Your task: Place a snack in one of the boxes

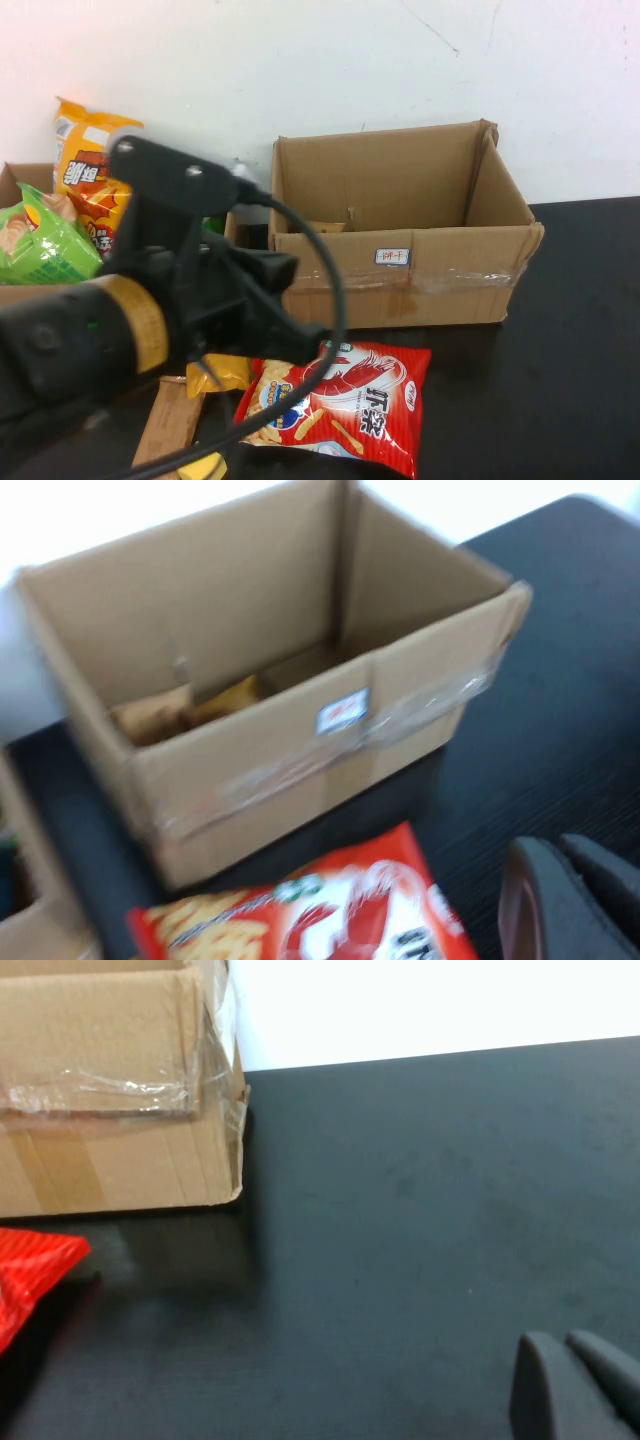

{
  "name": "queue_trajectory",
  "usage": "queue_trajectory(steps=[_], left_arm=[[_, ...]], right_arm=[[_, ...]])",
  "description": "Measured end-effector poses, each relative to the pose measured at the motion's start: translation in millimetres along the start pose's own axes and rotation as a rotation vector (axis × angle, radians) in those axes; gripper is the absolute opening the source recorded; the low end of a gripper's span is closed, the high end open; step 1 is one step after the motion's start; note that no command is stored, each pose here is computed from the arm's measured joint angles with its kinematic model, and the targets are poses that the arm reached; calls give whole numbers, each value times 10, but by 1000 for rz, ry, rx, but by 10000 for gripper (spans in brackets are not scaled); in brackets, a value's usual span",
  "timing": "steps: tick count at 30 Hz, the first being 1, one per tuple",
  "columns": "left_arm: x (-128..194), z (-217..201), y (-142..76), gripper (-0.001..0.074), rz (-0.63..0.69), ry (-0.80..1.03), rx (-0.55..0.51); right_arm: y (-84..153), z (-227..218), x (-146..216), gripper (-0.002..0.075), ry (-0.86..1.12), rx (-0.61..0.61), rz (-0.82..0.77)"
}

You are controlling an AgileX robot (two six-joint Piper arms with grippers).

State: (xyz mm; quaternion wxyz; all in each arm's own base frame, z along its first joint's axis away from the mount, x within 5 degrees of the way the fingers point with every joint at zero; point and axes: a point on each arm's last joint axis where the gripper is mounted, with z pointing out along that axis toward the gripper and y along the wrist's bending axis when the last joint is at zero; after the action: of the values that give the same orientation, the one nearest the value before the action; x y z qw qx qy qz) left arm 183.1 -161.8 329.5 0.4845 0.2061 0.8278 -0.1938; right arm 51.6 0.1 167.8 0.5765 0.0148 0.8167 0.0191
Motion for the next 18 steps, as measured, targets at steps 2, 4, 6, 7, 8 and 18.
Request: queue_trajectory(steps=[2, 4, 6, 7, 8, 18], left_arm=[[-5, -90, 23, -1, 24, -3, -12], [-30, -205, 41, -1, 74, -23, -17], [-61, -377, 70, -1, 114, -49, -28], [-68, -456, 87, -1, 120, -57, -35], [-70, -561, 109, -1, 119, -64, -45], [201, -1143, 378, -1, 118, -130, -184]], right_arm=[[0, 0, 0, -1, 0, 0, 0], [0, 0, 0, -1, 0, 0, 0], [0, 0, 0, -1, 0, 0, 0], [0, 0, 0, -1, 0, 0, 0], [0, 0, 0, -1, 0, 0, 0], [0, 0, 0, -1, 0, 0, 0]])
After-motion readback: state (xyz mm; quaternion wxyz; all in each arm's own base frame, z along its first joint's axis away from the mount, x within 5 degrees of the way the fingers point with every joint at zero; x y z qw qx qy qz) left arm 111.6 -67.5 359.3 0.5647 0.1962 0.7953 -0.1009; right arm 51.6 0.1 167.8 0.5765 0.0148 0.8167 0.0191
